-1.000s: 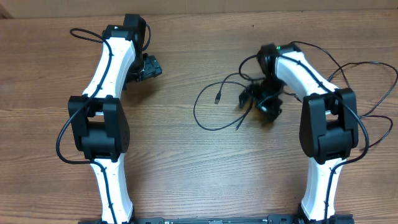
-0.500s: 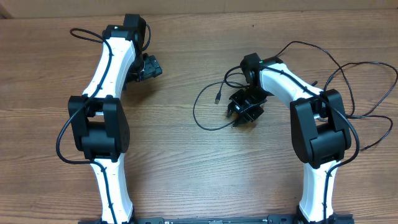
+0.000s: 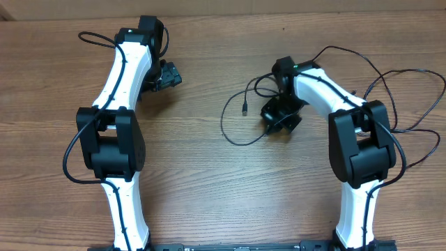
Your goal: Untangle cables
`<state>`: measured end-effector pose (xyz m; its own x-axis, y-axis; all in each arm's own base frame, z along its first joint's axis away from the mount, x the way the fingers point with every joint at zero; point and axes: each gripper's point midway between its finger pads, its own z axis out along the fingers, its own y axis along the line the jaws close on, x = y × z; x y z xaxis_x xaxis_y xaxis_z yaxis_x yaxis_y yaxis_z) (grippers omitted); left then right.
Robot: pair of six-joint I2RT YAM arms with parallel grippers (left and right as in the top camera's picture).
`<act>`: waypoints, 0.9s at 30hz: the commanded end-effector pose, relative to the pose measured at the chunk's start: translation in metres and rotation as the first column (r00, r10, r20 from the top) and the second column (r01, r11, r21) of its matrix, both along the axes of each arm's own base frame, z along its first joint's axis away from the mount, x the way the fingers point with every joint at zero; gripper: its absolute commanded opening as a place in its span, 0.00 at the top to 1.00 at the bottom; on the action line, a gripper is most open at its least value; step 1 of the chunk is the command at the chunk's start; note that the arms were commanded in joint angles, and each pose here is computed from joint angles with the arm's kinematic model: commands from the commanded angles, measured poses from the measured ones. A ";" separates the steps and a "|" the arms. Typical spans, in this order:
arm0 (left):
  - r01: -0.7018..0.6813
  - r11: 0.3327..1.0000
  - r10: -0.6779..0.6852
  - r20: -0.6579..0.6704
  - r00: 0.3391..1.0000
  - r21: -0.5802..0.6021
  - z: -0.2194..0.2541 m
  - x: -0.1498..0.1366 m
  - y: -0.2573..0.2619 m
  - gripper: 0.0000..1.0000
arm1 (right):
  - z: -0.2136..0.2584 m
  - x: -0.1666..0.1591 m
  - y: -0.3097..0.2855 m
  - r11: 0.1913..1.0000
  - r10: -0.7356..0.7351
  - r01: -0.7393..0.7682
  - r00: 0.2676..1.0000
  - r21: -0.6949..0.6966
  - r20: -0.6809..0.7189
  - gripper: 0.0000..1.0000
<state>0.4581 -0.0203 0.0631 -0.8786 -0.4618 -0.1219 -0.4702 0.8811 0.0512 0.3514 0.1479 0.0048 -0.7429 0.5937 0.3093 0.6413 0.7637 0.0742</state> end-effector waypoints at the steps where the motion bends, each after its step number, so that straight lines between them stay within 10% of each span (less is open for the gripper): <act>1: 0.023 1.000 -0.023 0.015 1.000 0.013 0.007 0.001 -0.002 0.00 | 0.023 0.044 -0.032 0.997 0.057 -0.050 0.989 -0.052 0.135 0.96; 14: 0.022 1.000 -0.022 0.015 1.000 0.013 0.007 0.001 -0.002 0.01 | 0.107 0.121 -0.113 0.956 0.118 0.000 0.915 -0.293 0.386 0.94; 22: 0.021 1.000 -0.021 0.015 1.000 0.013 0.007 0.001 -0.001 0.00 | 0.109 0.128 -0.139 0.913 0.131 0.046 0.908 -0.406 0.398 0.01; 27: 0.022 1.000 -0.022 0.015 1.000 0.013 0.007 0.001 -0.002 0.00 | 0.111 0.136 -0.138 0.915 0.129 0.061 0.892 -0.399 0.432 0.00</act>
<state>0.4581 -0.0203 0.0631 -0.8786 -0.4618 -0.1219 -0.4702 0.8811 0.0512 0.4819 0.0163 0.1100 -0.7785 0.5670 -0.2692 0.5786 0.8145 0.0424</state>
